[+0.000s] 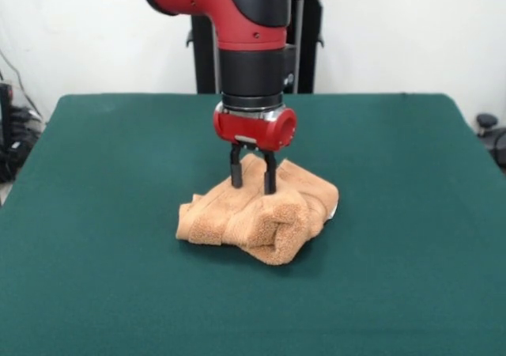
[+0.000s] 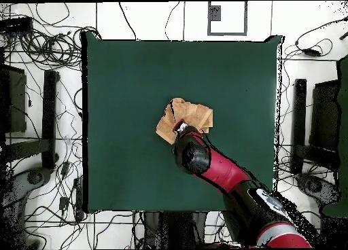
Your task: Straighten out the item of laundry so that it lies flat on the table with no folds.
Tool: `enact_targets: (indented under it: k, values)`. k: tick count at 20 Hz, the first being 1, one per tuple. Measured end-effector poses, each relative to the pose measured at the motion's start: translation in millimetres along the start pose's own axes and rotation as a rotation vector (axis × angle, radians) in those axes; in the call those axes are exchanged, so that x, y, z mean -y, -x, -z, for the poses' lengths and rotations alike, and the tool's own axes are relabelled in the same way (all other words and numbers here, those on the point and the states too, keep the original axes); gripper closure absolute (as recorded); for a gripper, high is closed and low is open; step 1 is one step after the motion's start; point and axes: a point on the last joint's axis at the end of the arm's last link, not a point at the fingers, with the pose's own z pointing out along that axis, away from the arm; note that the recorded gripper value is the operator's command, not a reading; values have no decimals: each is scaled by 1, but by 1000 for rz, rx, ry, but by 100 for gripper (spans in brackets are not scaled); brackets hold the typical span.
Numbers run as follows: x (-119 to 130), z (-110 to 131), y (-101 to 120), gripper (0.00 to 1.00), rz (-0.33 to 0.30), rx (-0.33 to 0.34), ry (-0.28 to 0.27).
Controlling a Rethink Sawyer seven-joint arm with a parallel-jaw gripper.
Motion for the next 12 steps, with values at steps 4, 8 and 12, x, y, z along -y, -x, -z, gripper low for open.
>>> enact_targets:
  k: [4, 8, 12]
  values:
    - [-4, 2, -7, 0, 3, -14, 10]
    - [-4, 2, -12, 0, 3, -23, 9]
    - [-3, 3, -19, 0, 5, -35, 8]
